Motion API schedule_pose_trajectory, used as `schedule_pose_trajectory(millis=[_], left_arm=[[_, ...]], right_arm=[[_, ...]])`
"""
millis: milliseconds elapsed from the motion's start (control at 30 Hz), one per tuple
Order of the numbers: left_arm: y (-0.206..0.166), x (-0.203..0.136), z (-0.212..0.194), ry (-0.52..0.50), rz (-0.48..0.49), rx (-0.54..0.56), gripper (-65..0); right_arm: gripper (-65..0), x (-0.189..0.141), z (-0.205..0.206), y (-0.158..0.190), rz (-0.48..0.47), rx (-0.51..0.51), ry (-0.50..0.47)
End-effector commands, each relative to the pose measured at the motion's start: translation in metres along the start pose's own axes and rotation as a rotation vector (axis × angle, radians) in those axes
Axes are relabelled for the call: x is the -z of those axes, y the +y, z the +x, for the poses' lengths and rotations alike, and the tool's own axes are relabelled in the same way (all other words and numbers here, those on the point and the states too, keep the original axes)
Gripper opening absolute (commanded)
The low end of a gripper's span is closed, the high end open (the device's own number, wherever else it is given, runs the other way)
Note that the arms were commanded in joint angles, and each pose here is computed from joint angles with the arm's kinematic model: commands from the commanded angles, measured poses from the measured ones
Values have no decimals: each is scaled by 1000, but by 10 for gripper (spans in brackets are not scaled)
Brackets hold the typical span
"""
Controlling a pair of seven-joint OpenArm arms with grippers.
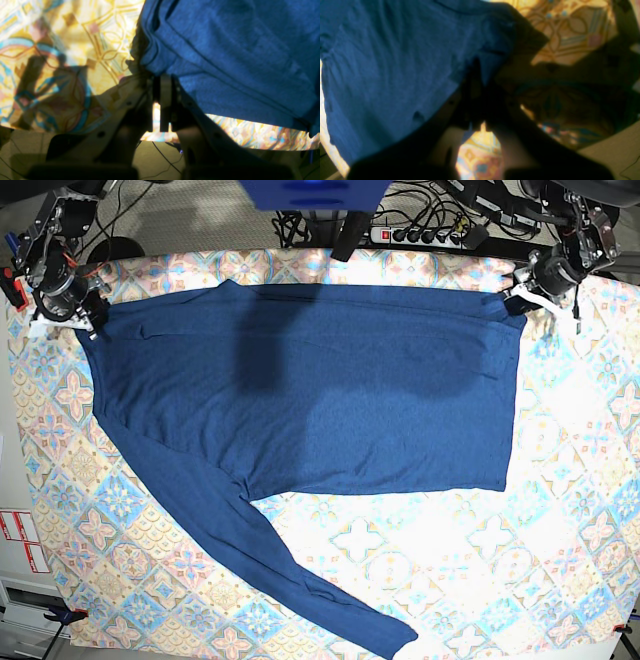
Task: Fold the T-shirt properly
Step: 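Pull both shoulders further toward the robot, stretching the shirt flat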
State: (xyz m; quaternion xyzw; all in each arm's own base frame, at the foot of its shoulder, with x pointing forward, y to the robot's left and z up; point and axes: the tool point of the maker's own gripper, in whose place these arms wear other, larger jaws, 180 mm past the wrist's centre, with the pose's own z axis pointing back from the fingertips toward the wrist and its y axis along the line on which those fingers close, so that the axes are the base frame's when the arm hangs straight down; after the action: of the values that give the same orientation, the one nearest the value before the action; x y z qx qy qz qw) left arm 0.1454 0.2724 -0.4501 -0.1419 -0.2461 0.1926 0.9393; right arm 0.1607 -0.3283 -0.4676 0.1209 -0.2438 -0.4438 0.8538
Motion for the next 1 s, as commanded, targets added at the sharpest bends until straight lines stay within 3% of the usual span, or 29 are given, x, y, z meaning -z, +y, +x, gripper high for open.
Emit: schedule_pose_trajectory(millis=[0, 700, 967], left_arm=[[3, -6, 11, -33, 4, 18, -650], [6, -8, 8, -16, 13, 29, -650], [6, -8, -2, -1, 11, 15, -487]], right_arm=[[-649, -6, 14, 3, 8, -24, -24], [-646, -7, 2, -9, -22, -21, 17], [-639, -7, 2, -21, -95, -77, 21]])
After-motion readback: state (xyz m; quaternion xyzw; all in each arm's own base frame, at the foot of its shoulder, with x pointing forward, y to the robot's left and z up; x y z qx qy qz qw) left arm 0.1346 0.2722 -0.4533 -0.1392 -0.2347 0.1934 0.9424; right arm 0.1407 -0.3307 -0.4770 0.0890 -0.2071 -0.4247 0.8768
